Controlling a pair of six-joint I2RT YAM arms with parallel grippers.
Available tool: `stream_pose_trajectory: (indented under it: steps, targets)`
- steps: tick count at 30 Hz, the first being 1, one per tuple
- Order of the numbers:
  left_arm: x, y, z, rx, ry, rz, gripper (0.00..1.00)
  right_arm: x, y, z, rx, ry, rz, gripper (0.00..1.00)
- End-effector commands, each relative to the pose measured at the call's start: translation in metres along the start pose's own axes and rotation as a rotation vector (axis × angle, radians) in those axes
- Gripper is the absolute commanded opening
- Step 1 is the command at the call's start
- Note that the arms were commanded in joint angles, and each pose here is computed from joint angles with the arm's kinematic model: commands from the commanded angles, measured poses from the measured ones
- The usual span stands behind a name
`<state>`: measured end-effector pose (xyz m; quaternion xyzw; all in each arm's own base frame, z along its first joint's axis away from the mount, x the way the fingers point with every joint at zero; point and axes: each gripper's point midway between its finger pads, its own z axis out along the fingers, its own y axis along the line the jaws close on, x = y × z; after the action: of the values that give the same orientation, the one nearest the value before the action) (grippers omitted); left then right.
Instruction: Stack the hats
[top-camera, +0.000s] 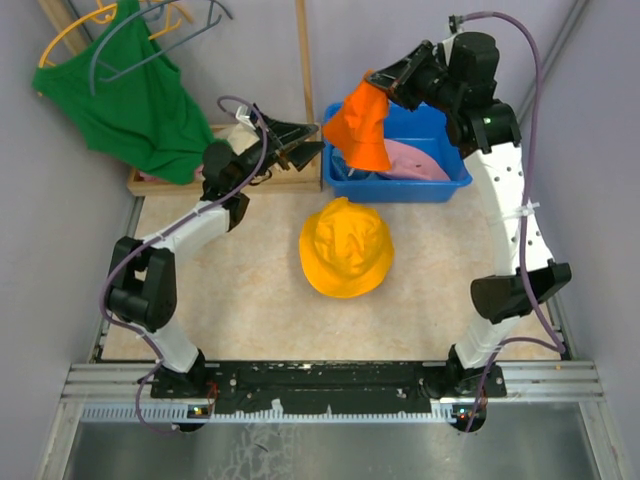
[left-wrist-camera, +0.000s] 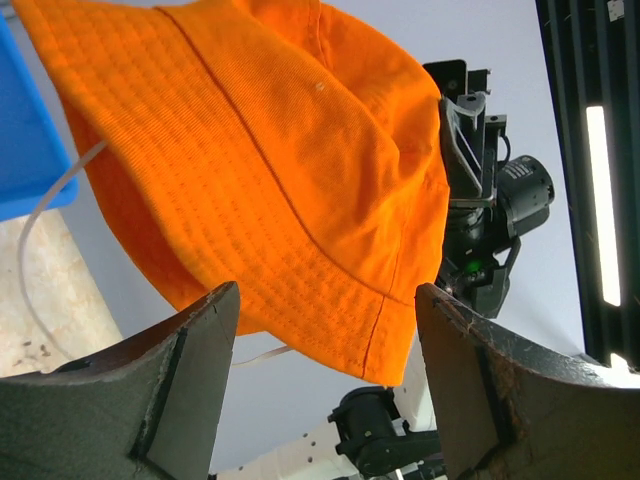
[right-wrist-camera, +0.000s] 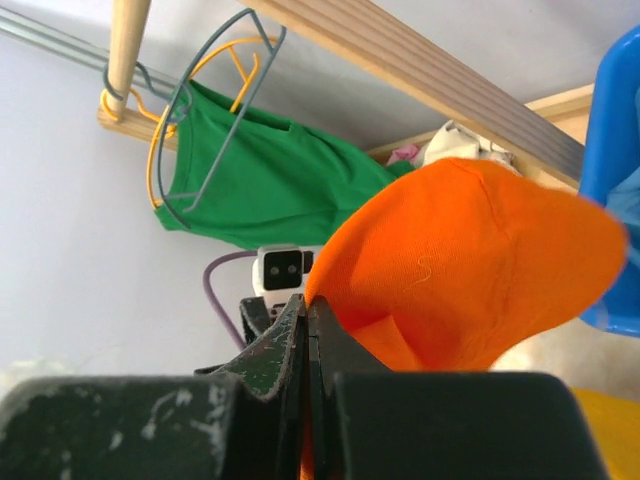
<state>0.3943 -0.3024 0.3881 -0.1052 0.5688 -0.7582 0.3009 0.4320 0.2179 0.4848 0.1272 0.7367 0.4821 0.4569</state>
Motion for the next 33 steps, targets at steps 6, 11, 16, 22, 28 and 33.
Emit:
stream_pose_trajectory:
  steps: [6,11,16,22,28,33]
  targets:
    - [0.003,-0.003,0.009,0.016,0.004,0.055,0.77,-0.012,0.077,-0.054,-0.189,-0.08,-0.048,0.0]
    - [0.004,-0.002,0.01,0.002,-0.002,0.067,0.77,-0.013,0.082,-0.055,-0.208,-0.075,-0.039,0.0]
    - [-0.002,-0.003,0.012,0.022,-0.033,0.072,0.77,-0.009,0.085,-0.057,-0.212,-0.053,-0.034,0.0]
    - [-0.002,-0.003,0.027,0.056,-0.015,0.06,0.77,0.004,0.084,-0.059,-0.208,-0.025,-0.031,0.0]
    - [0.008,-0.003,0.037,0.079,0.016,0.044,0.77,0.011,0.073,-0.057,-0.19,-0.016,-0.024,0.0]
    - [0.012,-0.002,0.035,0.08,0.018,0.041,0.76,0.013,0.07,-0.054,-0.185,-0.012,-0.019,0.0]
